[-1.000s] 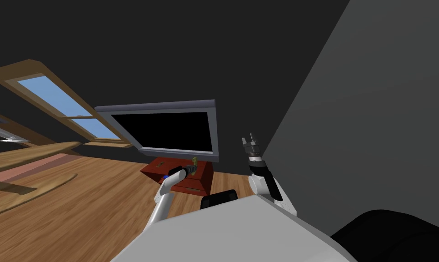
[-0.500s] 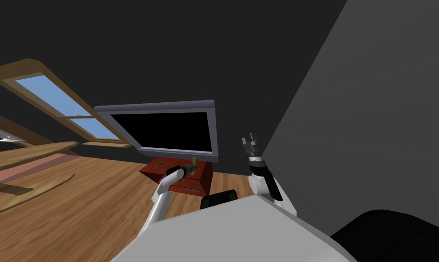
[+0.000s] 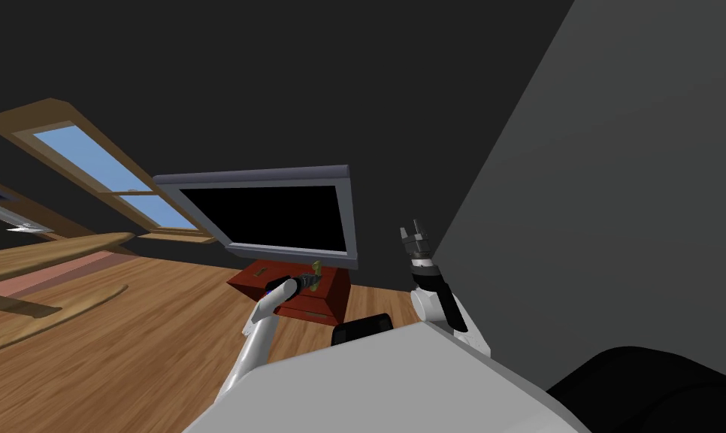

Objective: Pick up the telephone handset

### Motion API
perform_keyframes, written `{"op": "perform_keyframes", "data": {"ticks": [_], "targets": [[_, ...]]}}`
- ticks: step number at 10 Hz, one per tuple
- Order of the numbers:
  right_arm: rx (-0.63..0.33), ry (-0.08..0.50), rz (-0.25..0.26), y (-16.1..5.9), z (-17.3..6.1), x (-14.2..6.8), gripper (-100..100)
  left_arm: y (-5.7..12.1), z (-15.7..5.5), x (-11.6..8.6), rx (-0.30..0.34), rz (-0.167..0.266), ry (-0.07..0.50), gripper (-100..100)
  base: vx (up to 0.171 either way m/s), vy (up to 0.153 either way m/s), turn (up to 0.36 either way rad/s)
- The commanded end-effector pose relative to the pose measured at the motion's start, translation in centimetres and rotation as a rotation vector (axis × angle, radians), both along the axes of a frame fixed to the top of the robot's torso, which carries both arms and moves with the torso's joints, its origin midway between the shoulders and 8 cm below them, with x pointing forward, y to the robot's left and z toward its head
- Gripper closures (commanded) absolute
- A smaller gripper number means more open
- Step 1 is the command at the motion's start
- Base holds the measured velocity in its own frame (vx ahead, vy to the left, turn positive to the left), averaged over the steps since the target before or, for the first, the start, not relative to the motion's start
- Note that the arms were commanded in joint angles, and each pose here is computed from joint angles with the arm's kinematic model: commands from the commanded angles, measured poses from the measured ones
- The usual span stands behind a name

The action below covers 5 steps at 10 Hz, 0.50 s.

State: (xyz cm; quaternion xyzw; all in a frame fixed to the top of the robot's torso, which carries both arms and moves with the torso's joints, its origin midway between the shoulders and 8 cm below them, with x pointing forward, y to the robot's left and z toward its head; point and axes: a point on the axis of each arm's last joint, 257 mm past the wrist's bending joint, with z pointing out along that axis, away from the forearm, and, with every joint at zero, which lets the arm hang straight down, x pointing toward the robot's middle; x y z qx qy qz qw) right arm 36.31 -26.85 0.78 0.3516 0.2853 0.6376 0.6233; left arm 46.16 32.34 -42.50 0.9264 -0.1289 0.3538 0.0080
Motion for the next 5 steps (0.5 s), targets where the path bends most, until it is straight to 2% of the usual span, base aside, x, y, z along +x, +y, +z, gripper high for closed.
{"op": "perform_keyframes", "data": {"ticks": [1, 2, 3, 4, 5], "targets": [[0.0, 0.0, 0.0, 0.0, 0.0, 0.0, 0, 0.6, -0.1, 0.0, 0.011, -0.014, 0.001, -100, 0.005, -0.054, 0.021], [0.0, 0.0, 0.0, 0.0, 0.0, 0.0, 0, 1.8, -0.2, -0.1, -0.003, -0.001, 0.003, -100, 0.01, -0.077, 0.04], [0.0, 0.0, 0.0, 0.0, 0.0, 0.0, 0, 1.8, -0.2, -0.1, 0.011, -0.017, 0.001, -100, 0.008, -0.056, 0.027], [0.0, 0.0, 0.0, 0.0, 0.0, 0.0, 0, 2.9, -0.3, -0.1, -0.003, -0.006, 0.001, -100, 0.01, -0.062, 0.022], [0.0, 0.0, 0.0, 0.0, 0.0, 0.0, 0, 2.9, -0.3, -0.1, 0.009, -0.02, -0.001, -100, 0.008, -0.075, -0.015]]}}
